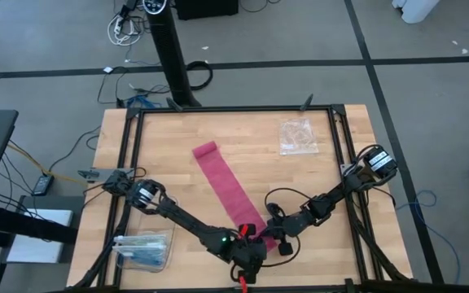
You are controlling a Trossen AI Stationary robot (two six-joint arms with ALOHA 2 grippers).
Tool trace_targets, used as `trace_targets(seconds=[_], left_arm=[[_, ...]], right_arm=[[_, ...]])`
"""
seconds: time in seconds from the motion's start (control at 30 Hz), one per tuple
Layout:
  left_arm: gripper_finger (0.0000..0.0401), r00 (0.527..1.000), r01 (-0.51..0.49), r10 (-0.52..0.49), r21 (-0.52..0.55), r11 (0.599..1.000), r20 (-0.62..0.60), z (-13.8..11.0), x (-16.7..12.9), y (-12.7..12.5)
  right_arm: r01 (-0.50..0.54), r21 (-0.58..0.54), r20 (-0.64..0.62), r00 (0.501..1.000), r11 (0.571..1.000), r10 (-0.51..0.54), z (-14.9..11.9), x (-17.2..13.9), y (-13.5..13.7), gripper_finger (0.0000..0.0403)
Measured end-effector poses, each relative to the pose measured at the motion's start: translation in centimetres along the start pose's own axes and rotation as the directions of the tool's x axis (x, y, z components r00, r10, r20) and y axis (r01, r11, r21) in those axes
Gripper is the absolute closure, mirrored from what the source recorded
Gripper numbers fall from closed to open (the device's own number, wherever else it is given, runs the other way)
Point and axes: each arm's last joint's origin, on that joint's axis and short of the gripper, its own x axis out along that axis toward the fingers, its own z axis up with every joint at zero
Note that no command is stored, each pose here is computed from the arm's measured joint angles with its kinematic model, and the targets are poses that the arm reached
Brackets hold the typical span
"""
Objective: Roll bandage
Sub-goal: Roll the pink bandage
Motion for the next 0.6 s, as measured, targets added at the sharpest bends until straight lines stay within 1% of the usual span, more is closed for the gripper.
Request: trace_targets(seconds=[0.17,0.37,0.47,0.6], left_arm=[[0.0275,0.999,-0.017,0.017,0.008,1.000,-0.038,-0.29,0.01,0.33],[0.0276,1.000,0.000,0.000,0.004,1.000,-0.029,-0.16,0.02,0.26],[0.0287,1.000,0.001,-0.001,0.003,1.000,-0.028,-0.15,0.02,0.25],[0.0313,1.000,0.004,-0.004,0.002,1.000,-0.021,-0.08,0.02,0.22]], right_arm=[[0.000,-0.003,0.000,1.000,1.000,0.000,0.00,0.00,0.01,0.0403],[-0.001,-0.002,0.000,1.000,1.000,0.001,0.00,-0.01,0.02,0.0403],[-0.001,-0.002,0.000,1.000,1.000,0.001,0.00,-0.01,0.02,0.0403],[-0.001,-0.003,0.000,1.000,1.000,0.001,0.00,-0.01,0.02,0.0403]])
